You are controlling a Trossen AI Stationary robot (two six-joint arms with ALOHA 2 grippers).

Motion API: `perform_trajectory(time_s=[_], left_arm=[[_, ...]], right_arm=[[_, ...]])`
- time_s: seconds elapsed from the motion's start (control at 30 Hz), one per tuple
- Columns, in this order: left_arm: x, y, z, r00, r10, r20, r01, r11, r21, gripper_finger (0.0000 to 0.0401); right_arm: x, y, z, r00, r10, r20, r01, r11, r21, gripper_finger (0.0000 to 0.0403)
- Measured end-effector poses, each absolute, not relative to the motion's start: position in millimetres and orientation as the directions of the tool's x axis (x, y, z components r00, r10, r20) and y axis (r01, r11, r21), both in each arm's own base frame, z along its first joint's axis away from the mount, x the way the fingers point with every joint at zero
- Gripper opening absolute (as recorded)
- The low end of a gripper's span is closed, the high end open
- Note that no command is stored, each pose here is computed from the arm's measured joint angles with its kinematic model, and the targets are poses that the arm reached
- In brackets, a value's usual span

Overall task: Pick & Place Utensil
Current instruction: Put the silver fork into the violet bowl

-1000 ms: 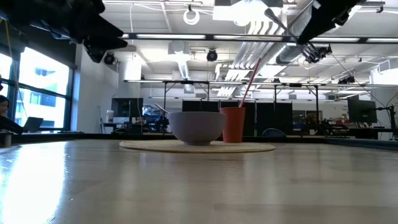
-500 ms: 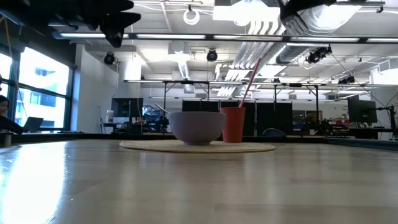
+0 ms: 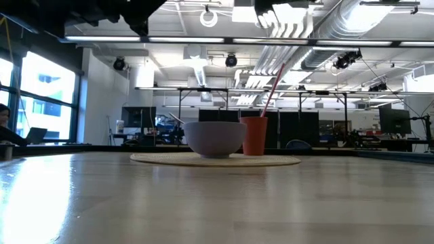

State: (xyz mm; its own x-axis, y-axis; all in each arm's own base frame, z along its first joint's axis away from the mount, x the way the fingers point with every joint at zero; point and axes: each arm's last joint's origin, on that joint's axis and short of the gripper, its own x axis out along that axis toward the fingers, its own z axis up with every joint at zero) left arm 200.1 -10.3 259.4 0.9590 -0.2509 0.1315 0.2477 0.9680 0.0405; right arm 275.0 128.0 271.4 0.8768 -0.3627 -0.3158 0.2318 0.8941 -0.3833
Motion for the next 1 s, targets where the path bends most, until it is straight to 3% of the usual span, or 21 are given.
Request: perform_trajectory(time_s=[0.17,0.33,0.8,1.0], left_arm=[[207.7,-20.8,256.0,0.948,-0.284,0.144,0.270,0.956,0.112,0.0258],[220.4,-24.7,264.0,0.949,-0.262,0.174,0.246,0.963,0.111,0.0285],[264.9,-30.0,283.9,0.946,-0.272,0.174,0.262,0.962,0.079,0.0285],[265.3,-30.4,291.7,0.935,-0.285,0.209,0.279,0.959,0.060,0.0238]], right_arm=[[299.5,126.5,264.8,0.922,-0.283,-0.265,0.152,0.893,-0.423,0.0000],[318.0,115.8,258.8,0.950,-0.199,-0.241,0.092,0.915,-0.393,0.0000],[332.4,96.1,249.0,0.940,-0.236,-0.247,0.130,0.916,-0.380,0.0001],[332.4,95.9,249.0,0.938,-0.242,-0.247,0.139,0.917,-0.374,0.0001]])
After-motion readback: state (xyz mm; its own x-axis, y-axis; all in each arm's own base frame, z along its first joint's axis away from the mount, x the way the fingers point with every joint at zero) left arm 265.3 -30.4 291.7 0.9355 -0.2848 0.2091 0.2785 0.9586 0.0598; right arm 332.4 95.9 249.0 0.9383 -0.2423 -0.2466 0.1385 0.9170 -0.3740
